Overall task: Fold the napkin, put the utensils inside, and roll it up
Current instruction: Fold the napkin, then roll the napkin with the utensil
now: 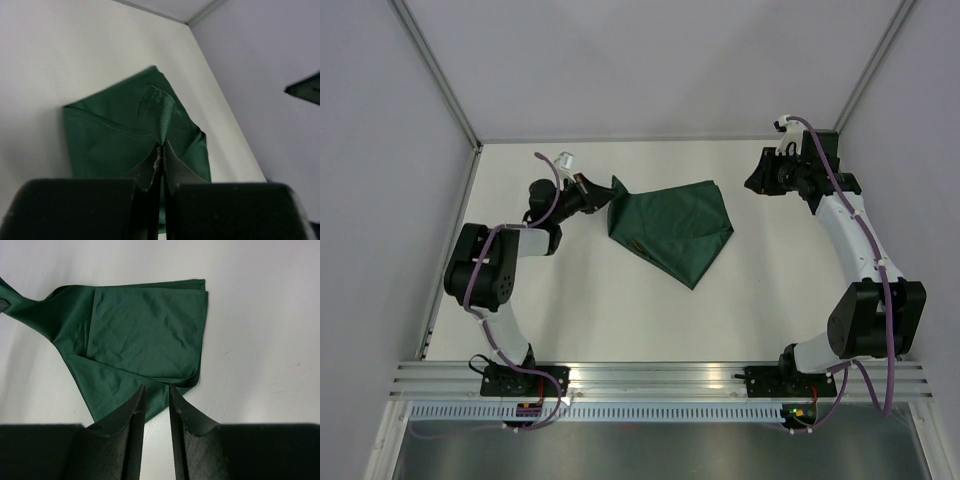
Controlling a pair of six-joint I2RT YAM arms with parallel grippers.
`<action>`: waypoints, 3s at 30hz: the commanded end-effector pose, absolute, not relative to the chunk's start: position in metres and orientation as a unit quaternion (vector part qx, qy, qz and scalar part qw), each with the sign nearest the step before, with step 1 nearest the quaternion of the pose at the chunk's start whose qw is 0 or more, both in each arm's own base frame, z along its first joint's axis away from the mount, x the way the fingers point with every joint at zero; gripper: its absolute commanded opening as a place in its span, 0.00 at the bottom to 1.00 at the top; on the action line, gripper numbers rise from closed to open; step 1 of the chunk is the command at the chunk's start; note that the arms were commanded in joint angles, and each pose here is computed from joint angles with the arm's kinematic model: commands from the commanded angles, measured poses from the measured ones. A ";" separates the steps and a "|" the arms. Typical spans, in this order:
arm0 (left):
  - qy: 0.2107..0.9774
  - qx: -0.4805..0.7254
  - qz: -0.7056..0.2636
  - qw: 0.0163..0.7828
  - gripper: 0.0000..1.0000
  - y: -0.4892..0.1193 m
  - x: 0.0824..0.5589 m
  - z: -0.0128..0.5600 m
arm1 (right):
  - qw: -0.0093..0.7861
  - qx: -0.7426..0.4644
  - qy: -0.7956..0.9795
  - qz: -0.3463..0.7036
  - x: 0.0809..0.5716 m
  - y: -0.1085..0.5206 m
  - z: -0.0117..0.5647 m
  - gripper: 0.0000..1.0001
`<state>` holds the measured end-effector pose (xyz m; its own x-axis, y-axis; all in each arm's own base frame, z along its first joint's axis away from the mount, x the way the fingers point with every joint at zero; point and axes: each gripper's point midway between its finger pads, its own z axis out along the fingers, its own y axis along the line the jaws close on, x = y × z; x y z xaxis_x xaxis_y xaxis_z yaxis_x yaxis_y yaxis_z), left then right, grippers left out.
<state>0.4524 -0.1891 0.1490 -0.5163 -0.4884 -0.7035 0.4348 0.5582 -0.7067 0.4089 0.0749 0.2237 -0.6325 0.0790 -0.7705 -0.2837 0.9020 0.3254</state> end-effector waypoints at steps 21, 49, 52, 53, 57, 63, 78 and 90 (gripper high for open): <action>0.657 0.307 -0.611 0.319 0.02 -0.368 0.328 0.125 | 0.423 -0.075 0.879 0.207 0.411 0.083 0.220 0.31; 0.681 0.363 -0.578 0.265 0.36 -0.405 0.276 0.079 | 0.416 -0.082 0.883 0.203 0.411 0.088 0.214 0.31; 0.675 0.364 -0.578 0.280 0.45 -0.404 0.277 0.091 | 0.414 -0.083 0.883 0.202 0.411 0.089 0.212 0.31; 0.674 0.362 -0.577 0.285 0.46 -0.404 0.278 0.094 | 0.413 -0.083 0.884 0.202 0.412 0.089 0.211 0.31; 0.659 0.346 -0.574 0.341 0.47 -0.400 0.290 0.134 | 0.394 -0.083 0.894 0.194 0.411 0.089 0.200 0.31; 0.726 0.239 -0.461 0.450 0.50 -0.355 0.360 0.171 | 0.300 -0.093 0.922 0.226 0.392 0.099 0.158 0.29; 0.892 0.054 -0.215 0.394 0.35 -0.249 0.446 0.074 | 0.177 -0.114 0.962 0.174 0.351 0.097 0.057 0.25; 0.908 0.019 -0.225 0.354 0.31 -0.243 0.421 0.034 | 0.149 -0.124 0.971 0.143 0.352 0.103 0.023 0.24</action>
